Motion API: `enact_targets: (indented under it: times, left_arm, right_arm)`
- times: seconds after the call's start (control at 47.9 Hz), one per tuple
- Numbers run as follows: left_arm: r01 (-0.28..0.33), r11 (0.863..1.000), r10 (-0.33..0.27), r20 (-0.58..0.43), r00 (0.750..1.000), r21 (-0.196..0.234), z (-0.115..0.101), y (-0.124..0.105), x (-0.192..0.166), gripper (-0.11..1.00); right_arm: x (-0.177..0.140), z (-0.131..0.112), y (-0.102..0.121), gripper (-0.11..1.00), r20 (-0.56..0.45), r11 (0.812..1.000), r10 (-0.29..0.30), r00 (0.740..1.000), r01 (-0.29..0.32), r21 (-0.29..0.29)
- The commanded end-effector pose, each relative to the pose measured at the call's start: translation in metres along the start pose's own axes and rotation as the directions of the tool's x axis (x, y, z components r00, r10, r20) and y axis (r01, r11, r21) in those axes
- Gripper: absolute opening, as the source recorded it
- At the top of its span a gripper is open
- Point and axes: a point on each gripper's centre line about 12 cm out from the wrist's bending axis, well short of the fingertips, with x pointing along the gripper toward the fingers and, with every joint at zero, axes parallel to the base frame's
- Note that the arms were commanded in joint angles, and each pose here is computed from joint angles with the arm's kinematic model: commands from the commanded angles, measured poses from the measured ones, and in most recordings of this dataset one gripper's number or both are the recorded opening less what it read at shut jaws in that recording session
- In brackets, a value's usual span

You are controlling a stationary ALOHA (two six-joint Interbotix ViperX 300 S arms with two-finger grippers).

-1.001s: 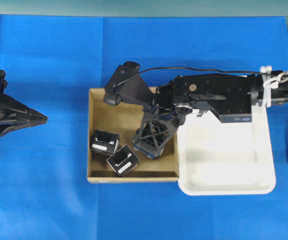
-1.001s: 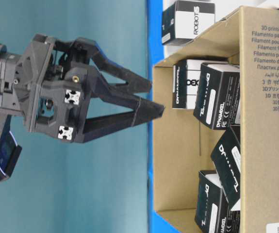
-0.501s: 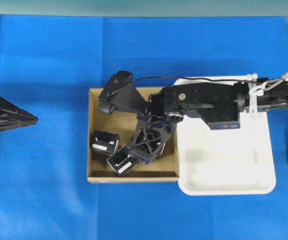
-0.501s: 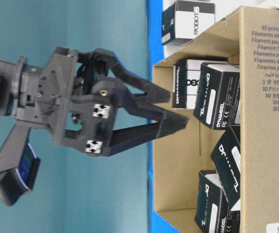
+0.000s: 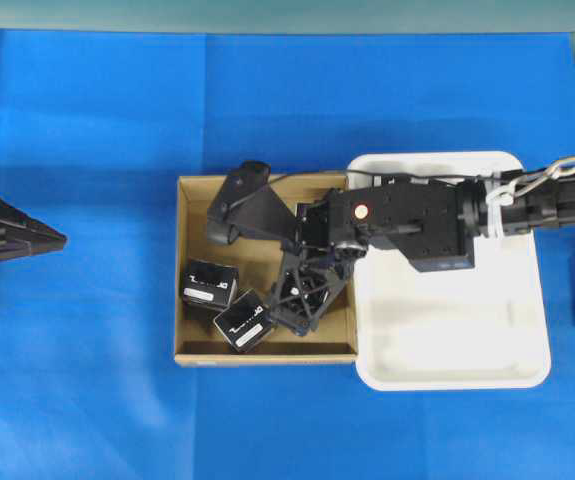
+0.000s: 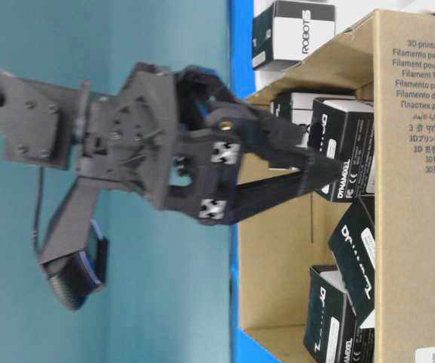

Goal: Pick a box that is randomly placed inside the cardboard box.
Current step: 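Lower the open right gripper around the DYNAMIXEL box and close it, then lift the held box out of the cardboard box toward the white tray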

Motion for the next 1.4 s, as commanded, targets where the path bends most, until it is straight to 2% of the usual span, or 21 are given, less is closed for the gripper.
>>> enact_targets:
  times: [0.0, 0.271, 0.542, 0.647, 0.751, 0.793, 0.981, 1.148, 1.377]
  left_arm:
    - [0.006, 1.0, -0.006, 0.03, 1.0, 0.002, 0.012, -0.002, -0.002, -0.07]
    - [0.004, 1.0, -0.004, 0.023, 1.0, 0.003, 0.009, -0.002, -0.001, -0.07]
    - [0.004, 1.0, -0.004, 0.016, 1.0, 0.002, 0.007, -0.001, 0.0, -0.07]
    - [0.003, 1.0, -0.003, 0.017, 1.0, 0.003, 0.007, -0.001, 0.0, -0.07]
    - [0.003, 1.0, -0.003, 0.017, 1.0, 0.003, 0.007, -0.001, 0.0, -0.07]
    - [0.004, 1.0, -0.004, 0.016, 1.0, 0.002, 0.007, -0.001, 0.0, -0.07]
    - [0.001, 1.0, -0.001, 0.015, 1.0, 0.001, 0.006, -0.001, 0.0, -0.07]
    - [0.0, 1.0, 0.0, 0.012, 1.0, 0.001, 0.005, -0.001, 0.0, -0.07]
    - [-0.002, 1.0, 0.002, 0.014, 1.0, 0.004, 0.006, 0.0, 0.0, -0.07]
  right_arm:
    - [0.006, -0.001, 0.001, 1.0, 0.009, 1.0, 0.002, 1.0, -0.002, -0.008]
    - [0.025, -0.008, -0.002, 1.0, -0.013, 1.0, -0.009, 1.0, 0.008, -0.011]
    - [0.029, -0.004, -0.002, 0.98, 0.017, 1.0, 0.003, 1.0, -0.003, -0.008]
    - [0.03, -0.005, -0.002, 0.86, 0.008, 1.0, 0.0, 1.0, 0.0, -0.005]
    - [0.027, -0.006, 0.0, 0.62, -0.004, 1.0, 0.002, 1.0, -0.002, -0.001]
    - [0.024, -0.004, 0.001, 0.61, -0.003, 1.0, 0.006, 1.0, -0.006, 0.002]
    - [-0.004, 0.012, 0.01, 0.61, 0.068, 0.999, 0.04, 0.997, -0.04, 0.0]
    - [-0.049, 0.024, 0.011, 0.61, 0.12, 0.998, 0.062, 0.991, -0.063, 0.003]
    - [-0.12, 0.01, -0.002, 0.61, 0.106, 0.999, 0.041, 0.994, -0.041, -0.008]
